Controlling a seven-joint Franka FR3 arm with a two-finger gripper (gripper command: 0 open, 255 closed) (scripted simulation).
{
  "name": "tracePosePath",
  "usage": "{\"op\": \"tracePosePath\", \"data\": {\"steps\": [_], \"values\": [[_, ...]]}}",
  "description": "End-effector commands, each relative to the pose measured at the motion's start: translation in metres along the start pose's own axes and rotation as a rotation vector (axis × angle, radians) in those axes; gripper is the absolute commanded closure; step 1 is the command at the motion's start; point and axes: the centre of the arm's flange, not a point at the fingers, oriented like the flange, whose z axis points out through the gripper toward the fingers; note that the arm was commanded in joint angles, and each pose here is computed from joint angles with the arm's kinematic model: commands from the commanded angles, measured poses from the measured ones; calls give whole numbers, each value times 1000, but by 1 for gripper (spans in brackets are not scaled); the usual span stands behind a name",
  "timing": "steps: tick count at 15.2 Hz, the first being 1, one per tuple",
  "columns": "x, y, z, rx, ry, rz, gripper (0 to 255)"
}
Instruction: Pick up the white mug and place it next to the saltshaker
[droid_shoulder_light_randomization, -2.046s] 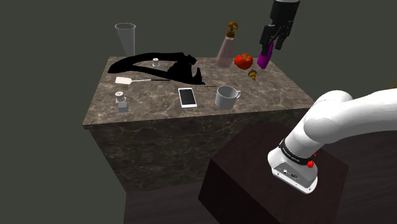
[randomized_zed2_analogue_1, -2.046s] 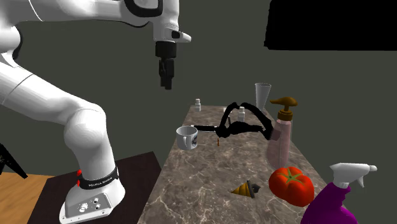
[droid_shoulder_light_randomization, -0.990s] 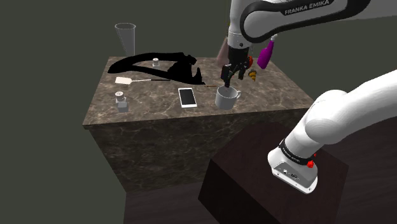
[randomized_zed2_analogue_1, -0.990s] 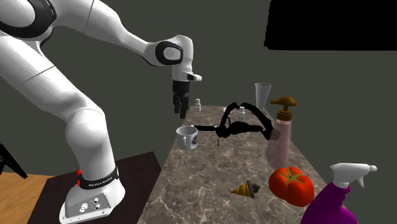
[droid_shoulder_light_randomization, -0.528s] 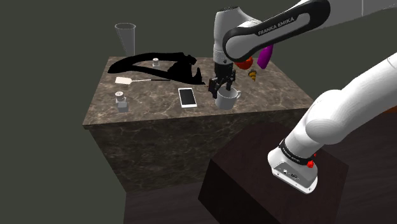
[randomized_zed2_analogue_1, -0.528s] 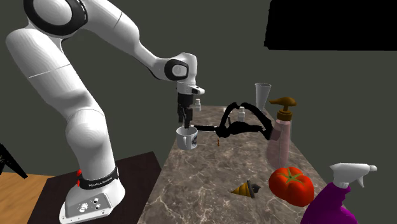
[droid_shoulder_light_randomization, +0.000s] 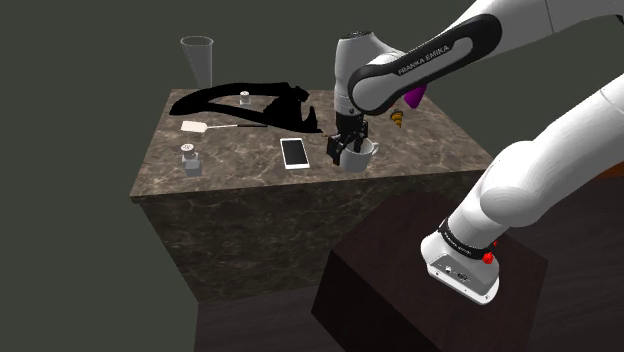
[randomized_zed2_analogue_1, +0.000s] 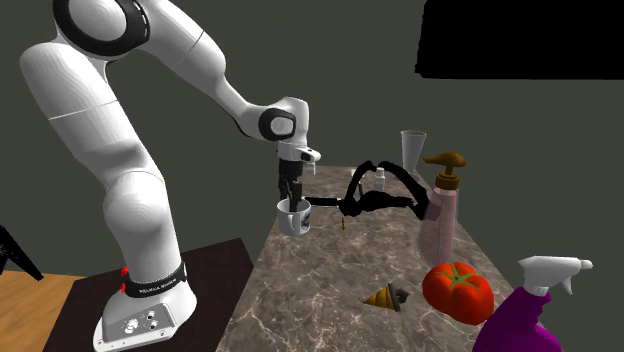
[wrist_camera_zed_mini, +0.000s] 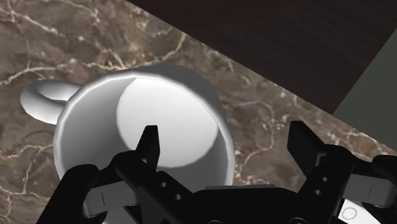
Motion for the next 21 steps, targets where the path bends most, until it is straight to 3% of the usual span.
{"op": "tracePosePath", "data": {"steps": [1,6,7,16,21], "values": [[0,0,1,0,1,0,0],[0,0,1,0,1,0,0],[0,0,1,0,1,0,255],[0,0,1,0,1,0,255],[-3,2,-25,0,1,0,255]]}}
